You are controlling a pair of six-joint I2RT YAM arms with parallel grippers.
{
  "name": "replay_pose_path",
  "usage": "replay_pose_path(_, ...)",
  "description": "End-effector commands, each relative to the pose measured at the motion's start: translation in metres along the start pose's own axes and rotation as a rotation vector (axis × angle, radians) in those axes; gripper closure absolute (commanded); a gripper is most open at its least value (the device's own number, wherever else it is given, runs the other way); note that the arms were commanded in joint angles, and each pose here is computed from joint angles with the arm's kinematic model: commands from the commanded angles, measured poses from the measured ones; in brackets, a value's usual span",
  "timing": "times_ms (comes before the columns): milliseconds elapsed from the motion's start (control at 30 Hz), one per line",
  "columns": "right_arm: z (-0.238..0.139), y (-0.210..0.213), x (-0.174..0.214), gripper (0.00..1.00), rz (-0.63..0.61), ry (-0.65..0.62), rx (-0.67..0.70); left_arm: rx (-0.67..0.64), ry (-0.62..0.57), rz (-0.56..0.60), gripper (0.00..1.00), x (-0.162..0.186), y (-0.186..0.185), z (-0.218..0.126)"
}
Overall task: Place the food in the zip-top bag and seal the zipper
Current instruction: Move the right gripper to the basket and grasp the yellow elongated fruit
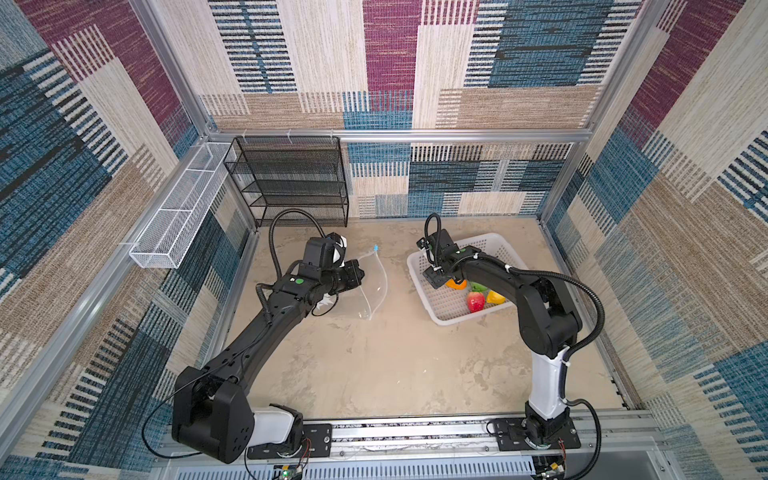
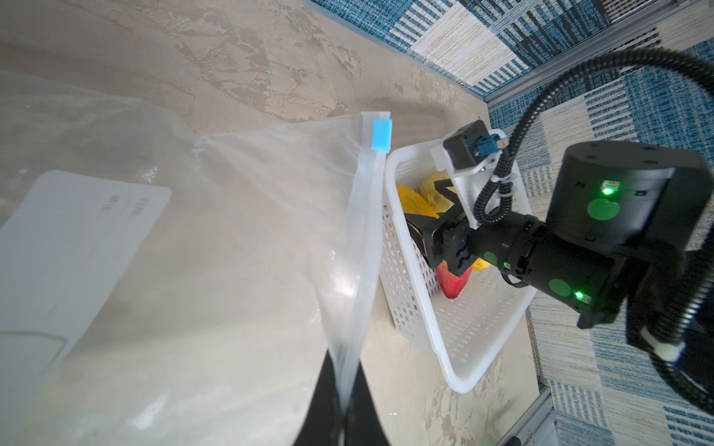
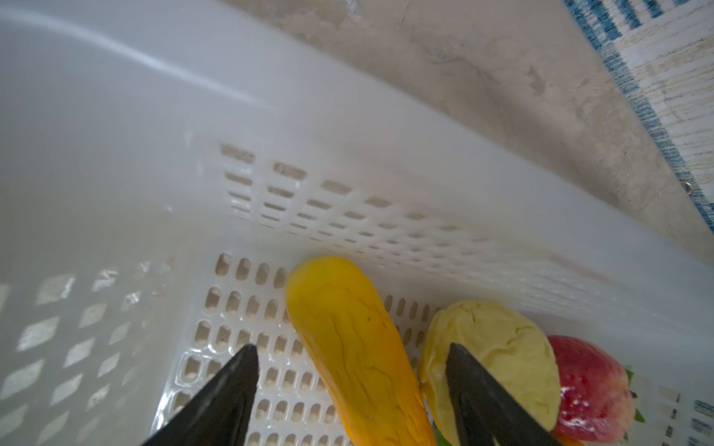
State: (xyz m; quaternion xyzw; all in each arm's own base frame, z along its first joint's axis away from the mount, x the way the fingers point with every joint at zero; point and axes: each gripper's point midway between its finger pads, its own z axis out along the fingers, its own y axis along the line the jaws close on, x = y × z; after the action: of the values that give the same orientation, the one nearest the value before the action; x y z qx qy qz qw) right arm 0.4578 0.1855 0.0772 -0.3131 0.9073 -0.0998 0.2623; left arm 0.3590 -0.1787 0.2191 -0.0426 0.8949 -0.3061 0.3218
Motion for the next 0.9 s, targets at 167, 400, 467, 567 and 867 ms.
replay_pose_path(167,0.018,0.004,0.014,0.24,-0.006,0.039,-0.024,0.015,-0.023,0.014,1.00,-0.006,-0.005,-0.004)
replay_pose_path(400,0.032,0.006,0.024,0.27,0.035,0.063,-0.040,0.012,-0.021,0.012,1.00,-0.005,-0.004,-0.003)
replay_pose_path(467,0.036,0.007,0.027,0.28,0.044,0.071,-0.039,0.011,-0.019,0.011,1.00,-0.005,-0.003,-0.002)
replay_pose_path(567,0.037,0.007,0.027,0.34,0.063,0.062,-0.046,0.013,-0.022,0.012,1.00,-0.005,-0.004,-0.003)
replay_pose_path(867,0.026,0.006,0.017,0.56,0.102,0.010,-0.068,0.012,-0.023,0.013,1.00,-0.005,-0.004,-0.004)
